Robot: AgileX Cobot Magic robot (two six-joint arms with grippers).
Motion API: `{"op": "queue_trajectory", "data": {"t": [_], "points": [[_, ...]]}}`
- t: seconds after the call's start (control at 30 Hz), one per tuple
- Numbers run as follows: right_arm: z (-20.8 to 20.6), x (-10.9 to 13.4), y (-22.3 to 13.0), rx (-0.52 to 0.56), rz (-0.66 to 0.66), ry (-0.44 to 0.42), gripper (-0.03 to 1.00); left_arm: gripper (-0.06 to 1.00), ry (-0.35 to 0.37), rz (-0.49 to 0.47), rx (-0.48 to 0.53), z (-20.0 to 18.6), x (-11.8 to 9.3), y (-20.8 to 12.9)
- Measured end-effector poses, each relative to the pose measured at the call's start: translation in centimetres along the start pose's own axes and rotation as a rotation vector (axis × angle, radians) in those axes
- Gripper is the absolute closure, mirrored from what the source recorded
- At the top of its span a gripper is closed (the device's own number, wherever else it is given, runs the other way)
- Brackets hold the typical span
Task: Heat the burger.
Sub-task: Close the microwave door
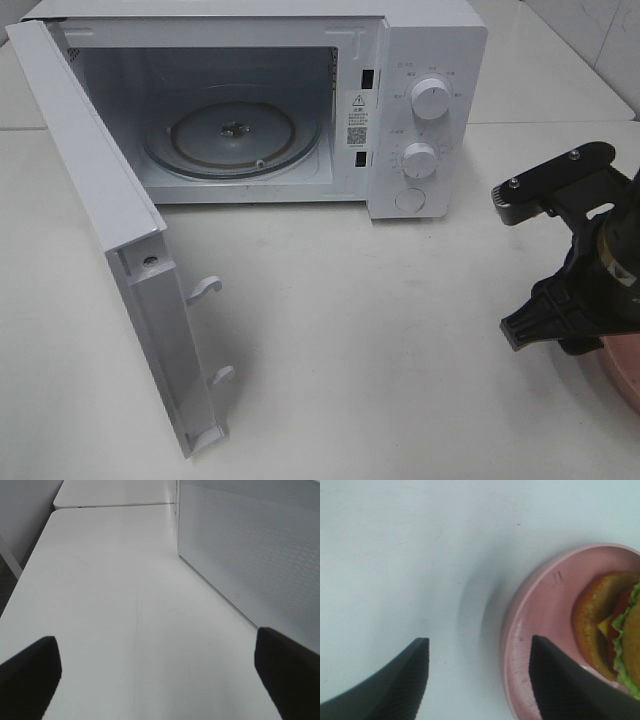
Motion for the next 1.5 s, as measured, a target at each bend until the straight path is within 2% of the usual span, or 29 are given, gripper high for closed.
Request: {"op": "queue_trajectory", "data": {"t": [0.03, 0.1, 0.13, 0.3, 0.63, 0.83, 0.87, 1.0, 1.13, 1.27, 1.33, 1.43, 1.5], "points": [[-1.3, 0.5, -0.1, -0.006, -0.046, 0.067, 0.35, -0.05, 0.000, 0.000, 0.000, 0.0, 0.0, 0.0], [-1.9, 0.6, -0.1, -0.015, -0.066, 0.093, 0.32, -0.05, 0.000, 0.000, 0.000, 0.0, 0.0, 0.0], [-3.0, 1.0, -0.3, -0.025, -0.113, 0.151, 0.25, -0.05, 0.000, 0.000, 0.000, 0.0, 0.0, 0.0], [-5.5, 0.6, -1.3, -0.048, -0.137, 0.219, 0.17, -0.05, 0.000, 0.000, 0.000, 0.0, 0.0, 0.0], [-9.8, -2.4, -3.6, -0.092, -0.102, 0.221, 0.19, -0.05, 0.000, 0.000, 0.000, 0.0, 0.0, 0.0], [-12.4, -4.3, -5.5, -0.215, -0.057, 0.247, 0.20, -0.05, 0.000, 0.000, 0.000, 0.0, 0.0, 0.0], [-13.2, -4.9, -6.3, -0.274, -0.037, 0.263, 0.20, -0.05, 0.000, 0.000, 0.000, 0.0, 0.0, 0.0], [-13.7, -5.5, -7.5, -0.342, -0.012, 0.287, 0.20, -0.05, 0.000, 0.000, 0.000, 0.0, 0.0, 0.0], [-13.9, -6.0, -9.4, -0.420, 0.074, 0.327, 0.20, -0.05, 0.000, 0.000, 0.000, 0.0, 0.0, 0.0], [-13.8, -6.5, -10.2, -0.468, 0.142, 0.323, 0.20, -0.05, 0.000, 0.000, 0.000, 0.0, 0.0, 0.0], [-14.1, -7.1, -11.0, -0.537, 0.196, 0.300, 0.20, -0.05, 0.000, 0.000, 0.000, 0.0, 0.0, 0.0], [-14.2, -7.3, -11.1, -0.551, 0.209, 0.288, 0.20, -0.05, 0.000, 0.000, 0.000, 0.0, 0.0, 0.0], [-14.7, -7.7, -11.7, -0.609, 0.225, 0.259, 0.20, -0.05, 0.000, 0.000, 0.000, 0.0, 0.0, 0.0]]}}
Point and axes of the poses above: a point on each arm's last joint axis where the gripper is mounted, z pointing out along that axis toward the gripper, x along the wrist's bending axis when the last joint is at zero, y = z × x, the point moved 7 cm from there along z, pointing out along that axis toward the gripper, and after that the axes turned 4 degrees about z, right-handed, at the moved point
